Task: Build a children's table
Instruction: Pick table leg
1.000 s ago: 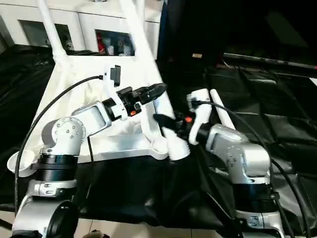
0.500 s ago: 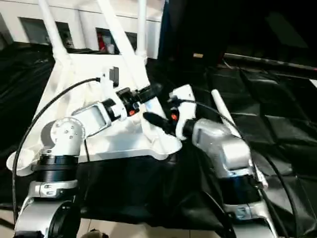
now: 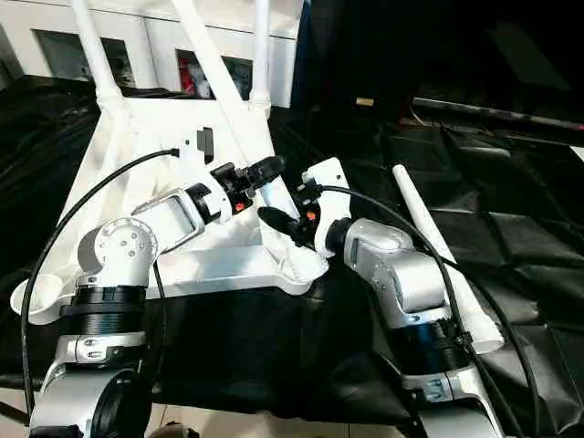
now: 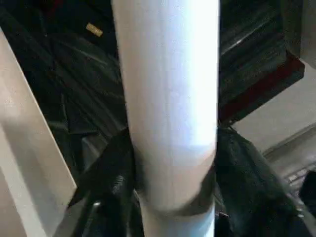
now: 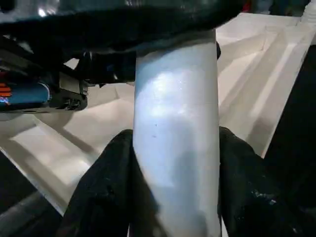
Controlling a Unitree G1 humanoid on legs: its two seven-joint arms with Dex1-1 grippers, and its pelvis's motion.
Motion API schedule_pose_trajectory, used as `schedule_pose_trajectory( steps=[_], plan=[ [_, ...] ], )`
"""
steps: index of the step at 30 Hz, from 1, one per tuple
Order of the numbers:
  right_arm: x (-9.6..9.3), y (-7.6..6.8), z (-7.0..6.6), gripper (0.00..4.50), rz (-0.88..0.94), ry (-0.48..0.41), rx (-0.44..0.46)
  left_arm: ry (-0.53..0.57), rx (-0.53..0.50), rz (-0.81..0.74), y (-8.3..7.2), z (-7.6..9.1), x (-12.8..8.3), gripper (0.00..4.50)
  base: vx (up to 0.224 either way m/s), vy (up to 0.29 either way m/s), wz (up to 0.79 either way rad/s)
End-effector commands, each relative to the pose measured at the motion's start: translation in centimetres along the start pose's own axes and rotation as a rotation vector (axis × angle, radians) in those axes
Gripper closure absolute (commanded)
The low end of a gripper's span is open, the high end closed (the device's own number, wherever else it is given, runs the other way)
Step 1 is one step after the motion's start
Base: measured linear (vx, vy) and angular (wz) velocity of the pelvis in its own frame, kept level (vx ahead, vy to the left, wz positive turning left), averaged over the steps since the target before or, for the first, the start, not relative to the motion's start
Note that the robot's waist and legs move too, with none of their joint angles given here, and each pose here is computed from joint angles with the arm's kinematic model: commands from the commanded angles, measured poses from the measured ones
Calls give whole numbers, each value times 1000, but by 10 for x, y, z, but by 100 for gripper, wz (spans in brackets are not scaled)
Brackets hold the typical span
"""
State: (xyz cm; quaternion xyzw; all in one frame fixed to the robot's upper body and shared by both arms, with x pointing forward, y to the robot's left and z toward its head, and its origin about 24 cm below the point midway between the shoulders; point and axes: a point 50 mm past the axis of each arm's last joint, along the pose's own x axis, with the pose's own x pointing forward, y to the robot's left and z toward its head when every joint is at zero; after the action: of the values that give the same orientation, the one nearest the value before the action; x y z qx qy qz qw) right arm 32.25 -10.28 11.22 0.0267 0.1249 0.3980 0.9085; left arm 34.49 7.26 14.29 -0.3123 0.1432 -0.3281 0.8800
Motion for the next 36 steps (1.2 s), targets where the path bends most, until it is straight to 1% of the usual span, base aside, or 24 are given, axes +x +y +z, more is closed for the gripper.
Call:
schedule_pose_trajectory(
  steps=[1, 5, 6, 7, 8, 9, 10, 13, 14, 17, 19, 21, 22, 23, 26, 30, 33, 36],
  plan=[
    [4, -2, -1, 264, -22, 27, -30, 1, 89, -37, -12, 3, 8, 242, 0, 0, 0],
    [6, -3, 1, 264, -44, 16, -50, 12, 163, -39, -13, 4, 8, 255, 0, 0, 0],
    [6, -3, 2, 229, -25, -1, -19, 14, 171, -53, -14, 5, 7, 257, 0, 0, 0],
    [5, -3, 3, 208, -20, -10, -3, 14, 171, -59, -15, 5, 7, 259, 0, 0, 0],
    [5, -3, 4, 194, -9, -22, 21, 12, 168, -70, -16, 6, 7, 260, 0, 0, 0],
    [3, -1, 7, 193, 32, -34, 47, 9, 168, -88, -17, 9, 6, 261, 0, 0, 0],
    [3, -1, 7, 187, 32, -34, 47, 9, 168, -88, -17, 9, 6, 263, 0, 0, 0],
    [-8, -8, 13, 152, 89, -16, 63, 20, 189, -173, -23, 14, 5, 264, 0, 0, 0],
    [-17, -13, 14, 141, 118, 10, 65, 31, 204, -219, -25, 17, 4, 264, 0, 0, 0],
    [-30, -16, 17, 121, 188, 39, 95, 59, 230, -286, -28, 20, -2, 264, 0, 0, 0],
    [-33, -15, 18, 121, 217, 45, 110, 65, 239, -303, -29, 21, -4, 264, 0, 0, 0],
    [-45, -14, 19, 121, 309, 80, 148, 96, 281, -337, -30, 24, -10, 264, 0, 0, 0],
    [-45, -14, 19, 121, 309, 80, 148, 96, 281, -337, -30, 24, -10, 264, 0, 0, 0],
    [-50, -13, 17, 121, 337, 115, 154, 115, 297, -368, -32, 25, -13, 264, 0, 0, 0],
    [-51, -13, 14, 121, 355, 158, 156, 132, 320, -425, -37, 28, -15, 265, 0, 0, 0],
    [-51, -12, 11, 121, 381, 205, 160, 172, 353, -485, -42, 25, -16, 265, 0, 0, 0],
    [-52, -12, 9, 121, 395, 232, 170, 180, 349, -528, -47, 25, -17, 265, 0, 0, 0],
    [-52, -11, 8, 121, 417, 238, 174, 187, 345, -565, -50, 25, -18, 265, 0, 0, 0]
  ],
)
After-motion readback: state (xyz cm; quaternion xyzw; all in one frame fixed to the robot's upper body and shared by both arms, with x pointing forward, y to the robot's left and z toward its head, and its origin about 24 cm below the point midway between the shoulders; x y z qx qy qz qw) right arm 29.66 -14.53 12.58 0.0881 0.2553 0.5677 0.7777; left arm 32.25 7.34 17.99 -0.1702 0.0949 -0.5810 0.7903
